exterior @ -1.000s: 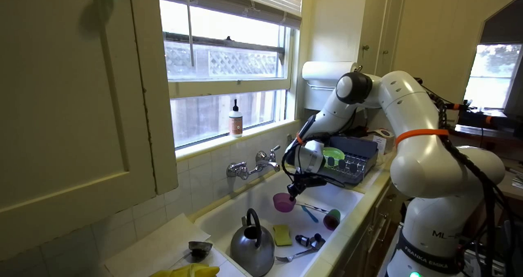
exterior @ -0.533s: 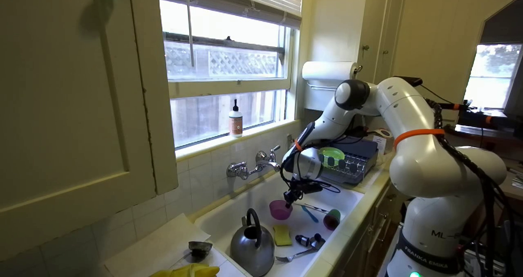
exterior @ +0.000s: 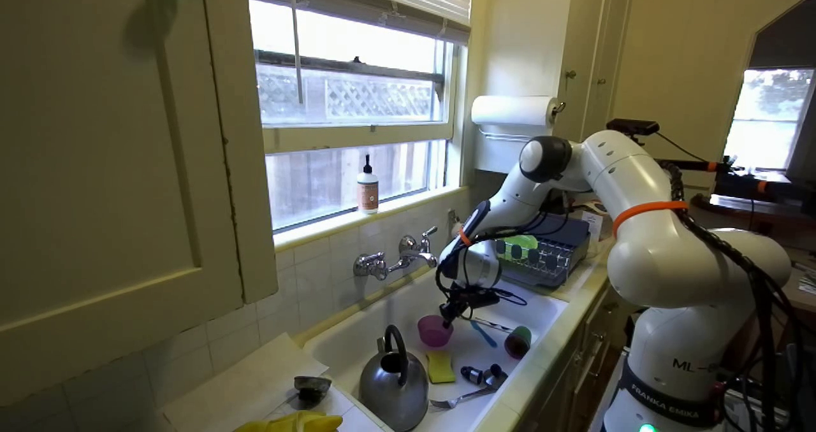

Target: Take the purple bowl out of the plate rack and put it into the sink the turn on the water to the faucet and put water in it

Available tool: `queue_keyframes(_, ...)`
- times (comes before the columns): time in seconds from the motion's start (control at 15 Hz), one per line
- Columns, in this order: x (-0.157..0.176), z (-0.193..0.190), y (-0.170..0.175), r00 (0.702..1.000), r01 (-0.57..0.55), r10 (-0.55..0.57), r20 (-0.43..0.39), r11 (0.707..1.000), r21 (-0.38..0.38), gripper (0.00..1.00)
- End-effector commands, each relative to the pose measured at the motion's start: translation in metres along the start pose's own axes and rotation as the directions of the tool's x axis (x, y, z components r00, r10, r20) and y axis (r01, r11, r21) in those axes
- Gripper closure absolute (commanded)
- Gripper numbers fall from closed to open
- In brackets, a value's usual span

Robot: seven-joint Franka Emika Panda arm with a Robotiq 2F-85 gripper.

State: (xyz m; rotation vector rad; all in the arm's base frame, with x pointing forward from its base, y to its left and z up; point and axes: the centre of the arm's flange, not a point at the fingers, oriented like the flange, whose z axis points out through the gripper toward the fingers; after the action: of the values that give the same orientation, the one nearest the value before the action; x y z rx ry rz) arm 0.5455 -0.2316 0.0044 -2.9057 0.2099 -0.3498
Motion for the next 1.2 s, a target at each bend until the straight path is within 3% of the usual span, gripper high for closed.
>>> queue_keyframes(0.0,0.007,0.015,-0.001,1.0,-0.019,0.019,-0.023,1.0,-0.024,0.99)
queue_keyframes(0.07,0.008,0.017,-0.003,1.0,-0.019,0.018,-0.022,1.0,-0.024,0.99)
queue_keyframes(0.13,0.009,0.018,-0.005,1.0,-0.017,0.016,-0.02,1.0,-0.021,0.8)
queue_keyframes(0.2,0.009,0.018,-0.007,1.0,-0.012,0.012,-0.018,1.0,-0.015,0.71)
queue_keyframes(0.8,-0.004,-0.011,-0.014,1.0,0.0,0.001,-0.01,0.998,0.057,0.06)
queue_keyframes(0.87,-0.005,-0.013,-0.015,1.0,-0.004,0.004,0.0,0.997,0.076,0.01)
queue_keyframes(1.13,-0.009,-0.006,-0.022,0.998,-0.011,0.001,0.067,0.988,0.153,0.0)
